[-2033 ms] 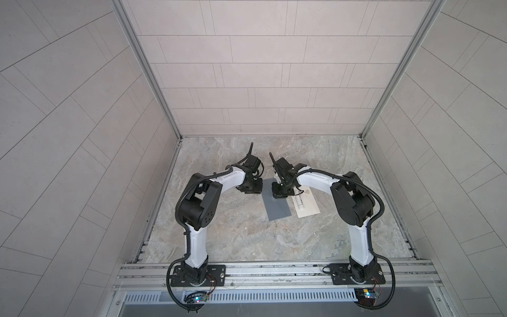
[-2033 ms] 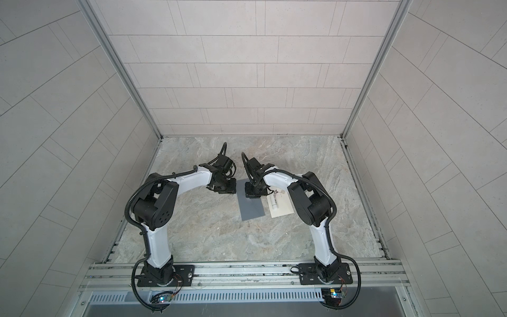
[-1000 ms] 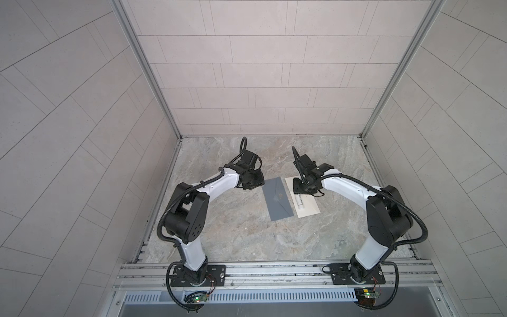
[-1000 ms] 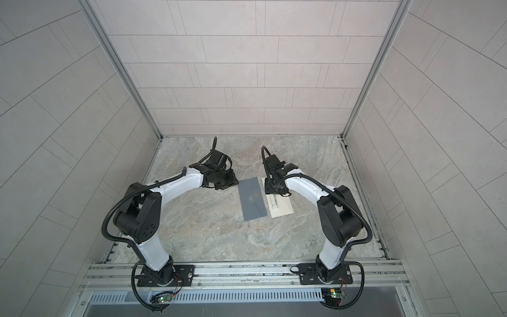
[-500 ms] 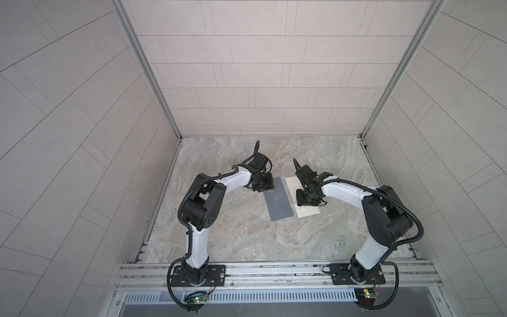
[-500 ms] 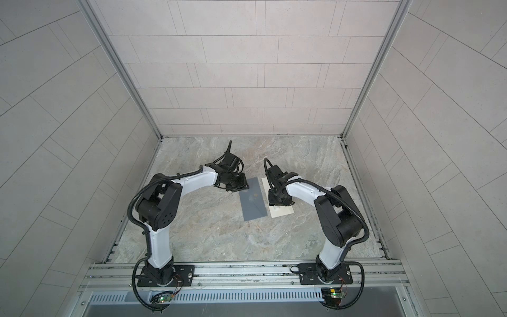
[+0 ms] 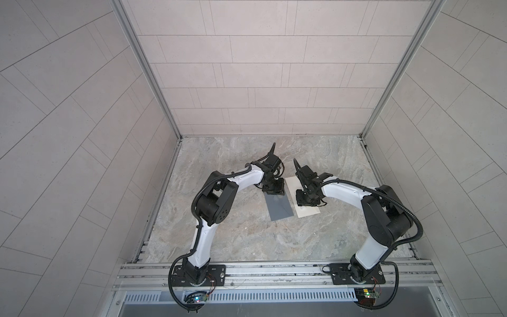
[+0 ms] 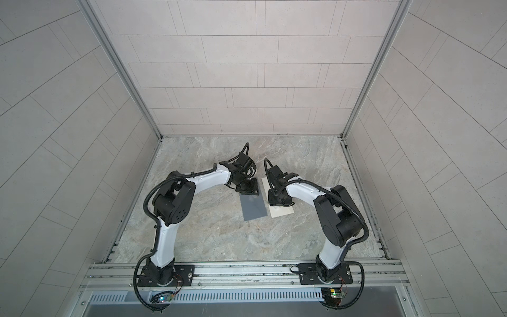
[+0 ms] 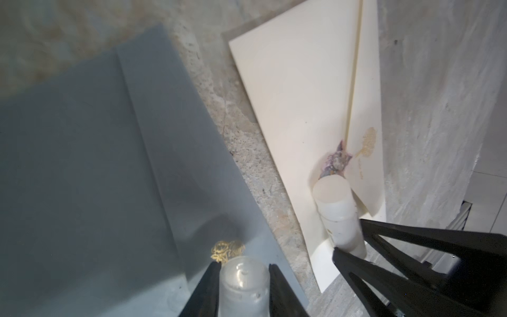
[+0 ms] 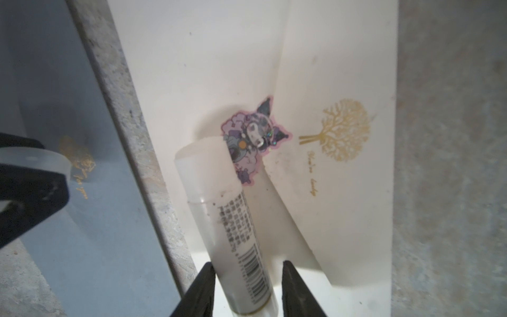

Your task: Place the letter into the envelope and seal it

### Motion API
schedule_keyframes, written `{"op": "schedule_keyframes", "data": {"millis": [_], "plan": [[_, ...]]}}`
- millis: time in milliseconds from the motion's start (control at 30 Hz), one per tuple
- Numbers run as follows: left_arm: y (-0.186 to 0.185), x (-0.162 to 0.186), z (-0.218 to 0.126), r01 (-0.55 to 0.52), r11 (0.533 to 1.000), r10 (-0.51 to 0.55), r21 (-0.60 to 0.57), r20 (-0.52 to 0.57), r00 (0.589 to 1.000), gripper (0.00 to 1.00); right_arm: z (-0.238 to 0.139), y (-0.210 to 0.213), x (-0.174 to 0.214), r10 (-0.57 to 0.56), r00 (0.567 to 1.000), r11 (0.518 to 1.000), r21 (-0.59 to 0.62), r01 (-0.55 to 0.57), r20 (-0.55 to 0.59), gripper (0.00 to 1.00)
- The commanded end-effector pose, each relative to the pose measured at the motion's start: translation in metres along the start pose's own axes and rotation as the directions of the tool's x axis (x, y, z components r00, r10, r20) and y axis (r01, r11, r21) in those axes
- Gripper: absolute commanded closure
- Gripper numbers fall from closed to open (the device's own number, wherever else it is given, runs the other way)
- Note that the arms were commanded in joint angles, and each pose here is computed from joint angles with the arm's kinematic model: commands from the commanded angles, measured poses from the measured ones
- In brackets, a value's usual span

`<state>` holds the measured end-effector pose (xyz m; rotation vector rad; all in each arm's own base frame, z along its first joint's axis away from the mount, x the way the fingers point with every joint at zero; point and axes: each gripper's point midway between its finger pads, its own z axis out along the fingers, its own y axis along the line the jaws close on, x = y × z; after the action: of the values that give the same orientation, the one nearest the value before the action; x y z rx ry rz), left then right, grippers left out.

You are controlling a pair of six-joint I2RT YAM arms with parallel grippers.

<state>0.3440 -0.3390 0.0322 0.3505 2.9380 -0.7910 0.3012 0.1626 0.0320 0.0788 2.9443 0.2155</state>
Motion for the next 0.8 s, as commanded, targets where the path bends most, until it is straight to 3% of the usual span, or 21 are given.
{"op": "schedule_keyframes", "data": {"millis": [0,67,167,367,767], "plan": [[0.007,0.023,0.01,-0.047,0.998,0.041,-0.046,-0.12,0.992,0.63,0.003,-0.002,0.002,0.019,1.0,1.0,0.006,-0.019,-0.003,0.59],[0.008,0.03,0.015,-0.071,0.995,0.06,-0.069,-0.152,0.987,0.61,0.003,-0.001,0.003,0.022,1.0,1.0,0.002,-0.022,-0.005,0.6],[0.007,0.034,0.018,-0.087,0.993,0.072,-0.081,-0.164,0.984,0.49,0.003,-0.001,0.003,0.024,1.0,1.0,-0.002,-0.024,-0.006,0.61],[0.003,0.029,0.013,-0.102,0.992,0.09,-0.077,-0.145,0.985,0.42,0.002,0.001,0.002,0.023,1.0,1.0,-0.011,-0.023,-0.003,0.64],[-0.029,0.019,-0.005,-0.066,0.994,0.076,0.092,-0.121,0.99,0.32,0.003,0.002,0.004,0.023,1.0,0.999,-0.033,-0.023,-0.006,0.79]]}}
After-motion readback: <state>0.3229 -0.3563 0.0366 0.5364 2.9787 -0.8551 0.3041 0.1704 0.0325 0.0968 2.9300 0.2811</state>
